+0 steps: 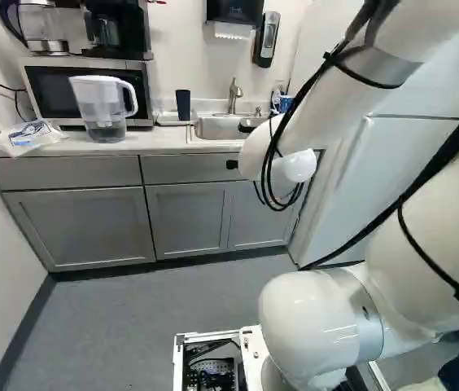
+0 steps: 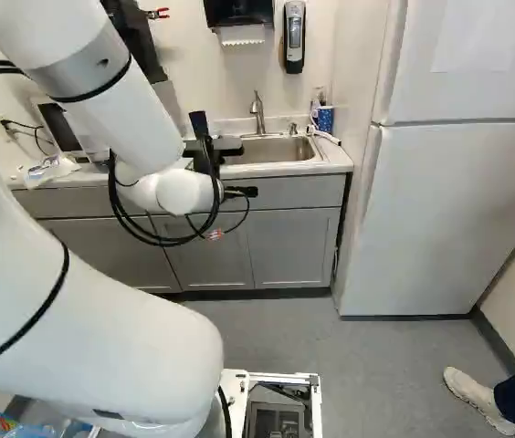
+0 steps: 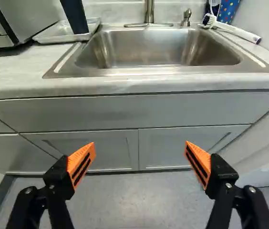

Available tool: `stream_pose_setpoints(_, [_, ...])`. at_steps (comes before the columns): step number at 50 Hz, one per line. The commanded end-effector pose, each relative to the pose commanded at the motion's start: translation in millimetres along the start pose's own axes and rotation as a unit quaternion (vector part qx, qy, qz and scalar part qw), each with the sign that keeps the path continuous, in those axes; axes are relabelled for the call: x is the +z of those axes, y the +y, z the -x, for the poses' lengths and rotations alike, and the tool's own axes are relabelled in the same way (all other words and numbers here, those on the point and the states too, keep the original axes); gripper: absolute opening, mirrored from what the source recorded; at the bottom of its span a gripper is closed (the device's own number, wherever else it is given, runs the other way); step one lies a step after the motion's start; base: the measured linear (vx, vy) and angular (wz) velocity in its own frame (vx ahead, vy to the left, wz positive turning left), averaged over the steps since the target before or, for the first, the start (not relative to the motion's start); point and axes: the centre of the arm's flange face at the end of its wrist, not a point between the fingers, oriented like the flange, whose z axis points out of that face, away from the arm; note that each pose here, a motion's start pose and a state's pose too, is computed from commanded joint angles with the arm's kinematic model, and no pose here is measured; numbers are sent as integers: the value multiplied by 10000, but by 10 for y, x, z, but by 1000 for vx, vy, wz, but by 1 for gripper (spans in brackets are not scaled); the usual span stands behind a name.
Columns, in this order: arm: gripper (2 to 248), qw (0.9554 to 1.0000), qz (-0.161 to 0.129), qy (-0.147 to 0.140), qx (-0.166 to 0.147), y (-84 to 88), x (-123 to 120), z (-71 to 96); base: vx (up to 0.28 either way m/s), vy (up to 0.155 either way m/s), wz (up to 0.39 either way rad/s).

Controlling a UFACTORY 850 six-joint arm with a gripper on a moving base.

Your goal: Rinse the cup and place it in the tray

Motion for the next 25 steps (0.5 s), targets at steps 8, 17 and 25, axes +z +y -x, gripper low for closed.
stream_pose_setpoints(8, [247, 9999, 15, 154, 9, 6, -67, 162, 0, 0, 0])
stream_pose_setpoints(17, [247, 9995, 32, 304, 16, 12, -138, 319, 0, 0, 0])
stream_pose_setpoints(25, [247, 9991, 46, 419, 21, 16, -197, 439, 0, 0, 0])
